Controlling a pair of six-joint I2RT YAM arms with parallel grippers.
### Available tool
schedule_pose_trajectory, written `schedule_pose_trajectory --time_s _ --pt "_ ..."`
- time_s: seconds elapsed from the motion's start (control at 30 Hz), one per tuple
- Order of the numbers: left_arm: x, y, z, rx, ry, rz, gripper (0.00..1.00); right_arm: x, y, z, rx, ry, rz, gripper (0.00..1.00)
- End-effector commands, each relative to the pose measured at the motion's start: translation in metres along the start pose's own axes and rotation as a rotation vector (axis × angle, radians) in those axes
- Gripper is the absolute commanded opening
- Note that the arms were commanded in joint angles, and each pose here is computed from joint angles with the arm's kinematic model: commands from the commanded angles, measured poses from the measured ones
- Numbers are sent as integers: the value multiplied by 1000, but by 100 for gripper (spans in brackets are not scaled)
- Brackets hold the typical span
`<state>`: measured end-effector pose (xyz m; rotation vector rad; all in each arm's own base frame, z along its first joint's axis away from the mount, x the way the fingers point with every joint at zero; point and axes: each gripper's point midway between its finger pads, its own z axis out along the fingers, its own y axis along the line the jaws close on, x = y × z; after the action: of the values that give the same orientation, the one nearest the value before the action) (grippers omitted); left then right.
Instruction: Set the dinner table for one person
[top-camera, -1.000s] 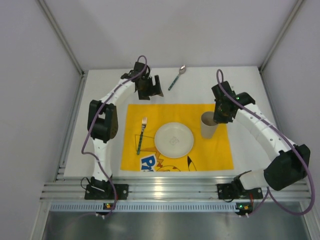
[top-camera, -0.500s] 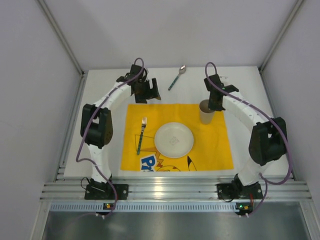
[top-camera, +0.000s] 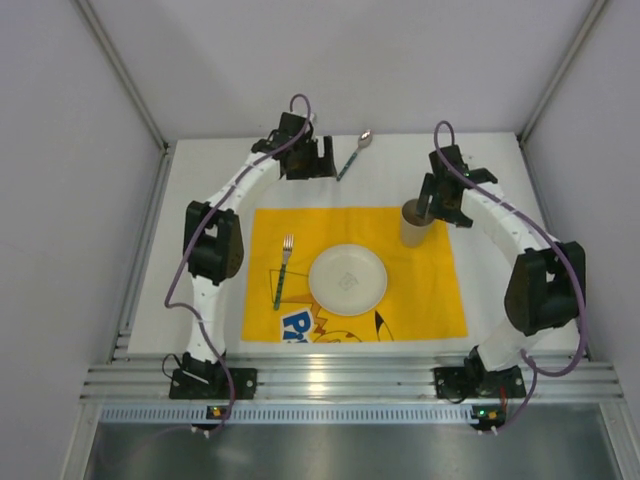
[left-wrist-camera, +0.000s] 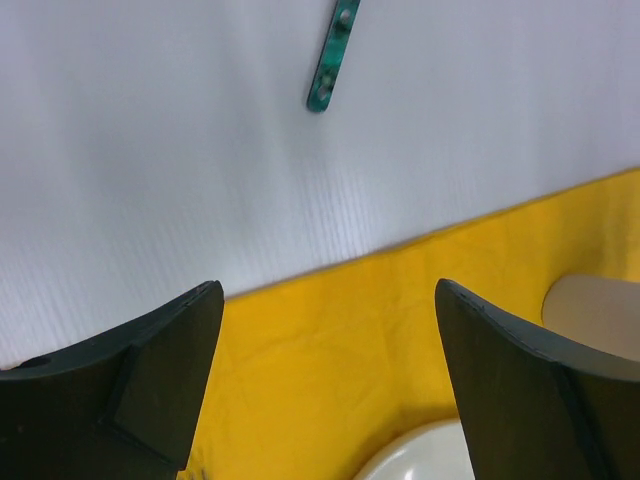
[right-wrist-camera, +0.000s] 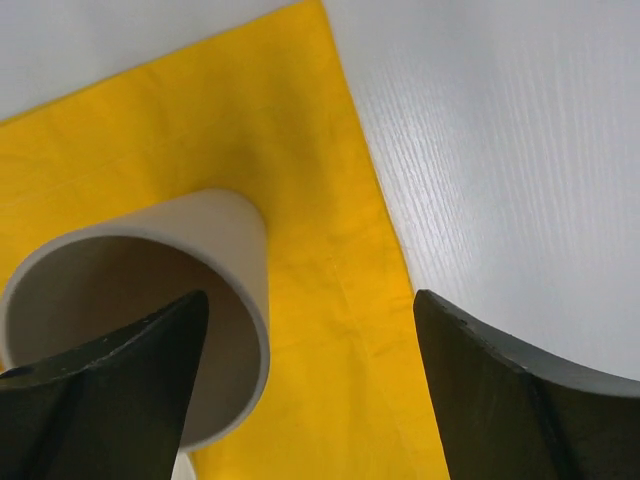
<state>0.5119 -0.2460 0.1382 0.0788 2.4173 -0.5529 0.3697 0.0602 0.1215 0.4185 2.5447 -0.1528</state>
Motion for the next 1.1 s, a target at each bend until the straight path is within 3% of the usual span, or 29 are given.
schedule_pose_trajectory --time_s 0.0,0.1,0.2,0.47,0.83,0.97,1.07 --pt "-37 -31 22 39 -145 130 92 -37 3 -55 -83 -103 17 84" --pt "-49 -45 49 31 -206 172 91 -41 -2 -82 -114 -119 24 85" --pt "-45 -42 79 -83 -244 198 88 -35 -11 -102 -126 -119 20 85" --pt "-6 -17 137 -266 -226 262 88 1 -44 -129 -113 -87 36 84" --pt "-18 -1 147 -280 -255 231 88 3 -38 -121 -128 -38 19 83" --pt "-34 -2 151 -229 -289 237 97 2 -31 -115 -143 -19 19 83" --pt "-30 -9 162 -134 -262 246 90 4 -26 -109 -154 5 24 83"
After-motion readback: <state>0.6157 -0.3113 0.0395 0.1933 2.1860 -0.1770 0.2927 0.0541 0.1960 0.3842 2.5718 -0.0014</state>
